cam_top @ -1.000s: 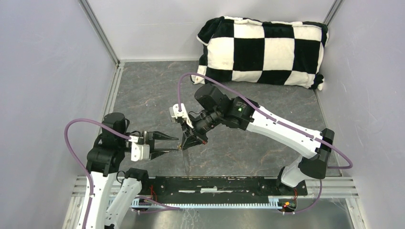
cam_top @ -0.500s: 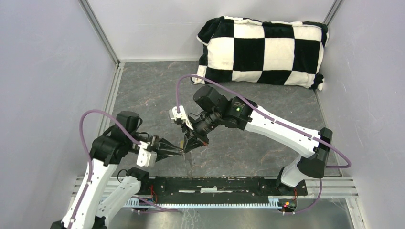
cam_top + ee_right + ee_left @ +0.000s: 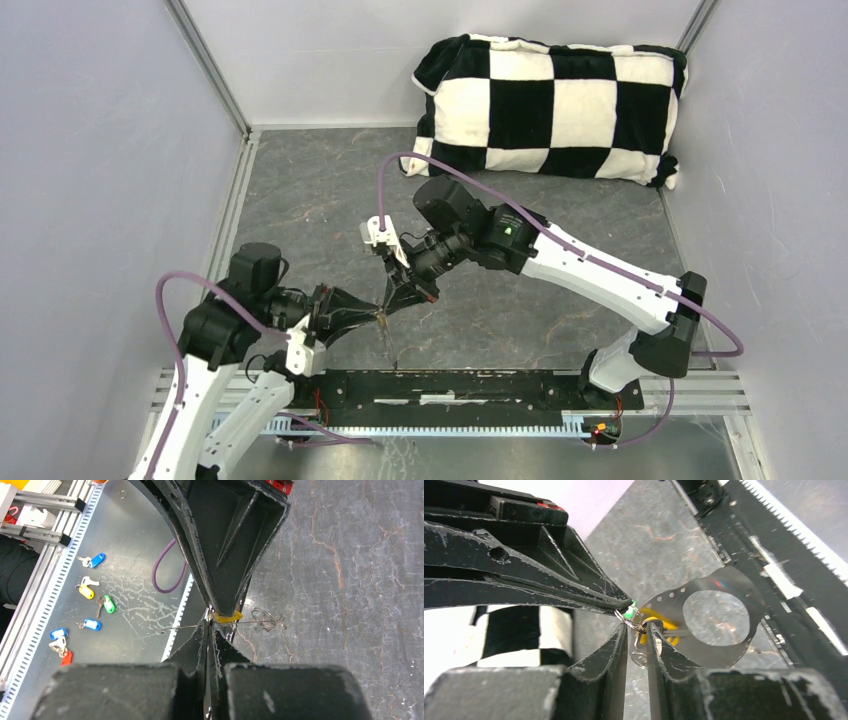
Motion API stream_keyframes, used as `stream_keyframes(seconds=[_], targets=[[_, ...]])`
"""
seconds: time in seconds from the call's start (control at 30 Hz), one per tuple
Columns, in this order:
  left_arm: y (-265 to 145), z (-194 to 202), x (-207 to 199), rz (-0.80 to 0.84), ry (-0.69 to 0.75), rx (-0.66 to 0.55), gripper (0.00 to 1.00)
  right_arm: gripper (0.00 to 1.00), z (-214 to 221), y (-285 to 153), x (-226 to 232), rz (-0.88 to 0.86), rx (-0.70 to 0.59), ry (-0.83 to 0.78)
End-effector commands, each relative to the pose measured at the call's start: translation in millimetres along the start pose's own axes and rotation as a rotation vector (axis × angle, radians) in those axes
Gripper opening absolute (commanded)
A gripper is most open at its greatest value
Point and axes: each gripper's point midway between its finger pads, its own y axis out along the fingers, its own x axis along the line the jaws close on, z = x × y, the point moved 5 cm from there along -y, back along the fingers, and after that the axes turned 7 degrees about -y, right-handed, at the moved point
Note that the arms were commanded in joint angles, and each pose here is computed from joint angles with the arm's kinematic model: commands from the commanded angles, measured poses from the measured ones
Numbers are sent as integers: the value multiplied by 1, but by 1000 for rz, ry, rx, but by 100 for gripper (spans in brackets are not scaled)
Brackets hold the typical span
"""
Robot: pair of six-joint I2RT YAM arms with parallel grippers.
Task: Put the keys on the keyring
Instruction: Adjust the key on the keyring.
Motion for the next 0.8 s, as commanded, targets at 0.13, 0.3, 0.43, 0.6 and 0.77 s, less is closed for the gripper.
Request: stream_keyframes(seconds=[0.13,0.3,0.43,0.6,0.77], targets=[[-5,-4,25,-164,162,21,19,0,-29,-11,-1,87,-209,-23],[-7,-3,26,-176,222,46,13,1,-33,-11,1,119,-329,17],[-9,0,25,-188,286,76,10,0,-37,-19,-1,185,-395,28],[-10,0,24,-196,345,94,7,0,-36,-23,-3,216,-437,40],[-12,1,24,-207,357,116,6,0,-33,-27,-4,240,-462,47]])
